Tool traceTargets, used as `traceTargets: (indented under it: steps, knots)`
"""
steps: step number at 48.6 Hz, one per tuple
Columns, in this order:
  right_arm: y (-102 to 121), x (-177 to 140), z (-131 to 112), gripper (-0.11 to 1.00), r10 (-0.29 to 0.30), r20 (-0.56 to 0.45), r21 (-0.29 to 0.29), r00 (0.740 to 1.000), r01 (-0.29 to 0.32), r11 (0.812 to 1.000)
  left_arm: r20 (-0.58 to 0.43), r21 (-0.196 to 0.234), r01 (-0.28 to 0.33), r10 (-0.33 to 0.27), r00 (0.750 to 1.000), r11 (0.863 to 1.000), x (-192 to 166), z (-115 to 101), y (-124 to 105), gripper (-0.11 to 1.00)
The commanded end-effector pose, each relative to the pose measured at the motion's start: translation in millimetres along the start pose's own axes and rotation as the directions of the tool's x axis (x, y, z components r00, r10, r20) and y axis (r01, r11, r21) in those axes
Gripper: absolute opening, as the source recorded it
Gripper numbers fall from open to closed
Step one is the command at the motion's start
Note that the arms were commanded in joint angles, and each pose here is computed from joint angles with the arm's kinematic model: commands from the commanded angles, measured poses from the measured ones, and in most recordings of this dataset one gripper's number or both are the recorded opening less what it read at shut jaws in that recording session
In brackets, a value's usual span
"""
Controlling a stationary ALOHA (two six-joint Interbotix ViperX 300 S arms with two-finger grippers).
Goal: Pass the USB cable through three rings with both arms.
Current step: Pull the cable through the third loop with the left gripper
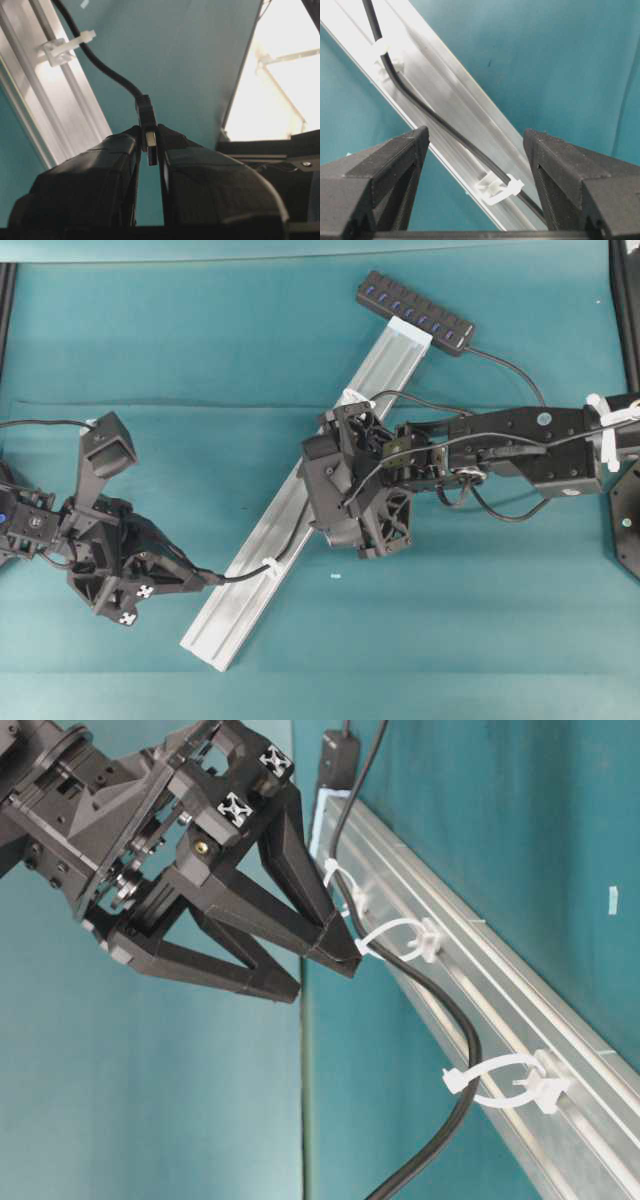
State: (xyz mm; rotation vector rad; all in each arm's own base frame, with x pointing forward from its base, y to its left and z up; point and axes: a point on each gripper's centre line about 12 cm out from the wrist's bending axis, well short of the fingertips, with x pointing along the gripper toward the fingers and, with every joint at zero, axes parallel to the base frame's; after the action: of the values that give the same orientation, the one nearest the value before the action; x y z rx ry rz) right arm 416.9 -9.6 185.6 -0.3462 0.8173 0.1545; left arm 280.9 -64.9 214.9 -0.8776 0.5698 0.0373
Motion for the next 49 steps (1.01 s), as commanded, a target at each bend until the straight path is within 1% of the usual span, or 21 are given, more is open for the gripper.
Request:
traceTargets:
  steps: [1,4,5,17,20,22,30,34,36,41,45,49]
  knots:
    - [-3,-4,6,0.83,-0.011,0.022,0.012,1.0,0.011,1.0,0.008,0.001,0.0,0.0,1.0,1.0,-2,4,-2,0.12]
    - [-3,-4,6,0.83,-0.011,0.024,0.013,1.0,0.011,1.0,0.003,-0.003,-0.011,0.011,1.0,1.0,-1,4,0,0.12]
    - [-3,-4,6,0.83,-0.012,0.023,0.012,1.0,0.012,1.0,0.001,0.002,-0.014,0.014,1.0,1.0,-1,3,0,0.12]
    - [-3,-5,8,0.83,-0.015,0.032,0.012,0.999,0.014,1.0,-0.004,0.002,-0.021,0.021,1.0,1.0,-1,2,1,0.11]
    - [-4,-6,9,0.83,-0.015,0.035,0.015,0.999,0.015,1.0,-0.004,0.002,-0.021,0.021,1.0,1.0,-1,3,1,0.21]
    - [-4,-7,10,0.83,-0.016,0.037,0.015,0.999,0.015,1.0,-0.007,0.002,-0.025,0.025,1.0,1.0,-1,2,2,0.31]
    - [-5,-13,14,0.83,-0.023,0.054,0.016,0.998,0.022,1.0,-0.019,0.008,-0.043,0.043,0.999,0.999,-2,1,4,0.79]
    - [-7,-17,16,0.83,-0.027,0.062,0.025,0.998,0.025,0.999,-0.013,0.014,-0.035,0.036,0.999,0.999,-3,3,1,0.96]
    - [-7,-19,17,0.83,-0.029,0.068,0.033,0.997,0.027,0.999,-0.013,0.016,-0.034,0.034,0.999,0.999,-3,2,1,0.97]
    - [-9,-29,22,0.83,-0.039,0.092,0.068,0.995,0.033,0.997,-0.008,0.019,-0.028,0.028,1.0,0.999,-4,3,0,0.93]
    - [-12,-37,26,0.83,-0.05,0.112,0.108,0.992,0.038,0.993,-0.001,0.022,-0.022,0.022,1.0,1.0,-6,5,-1,0.93]
    - [-14,-48,27,0.83,-0.06,0.128,0.159,0.99,0.039,0.987,0.015,0.04,-0.009,0.009,1.0,0.999,-10,9,-4,0.93]
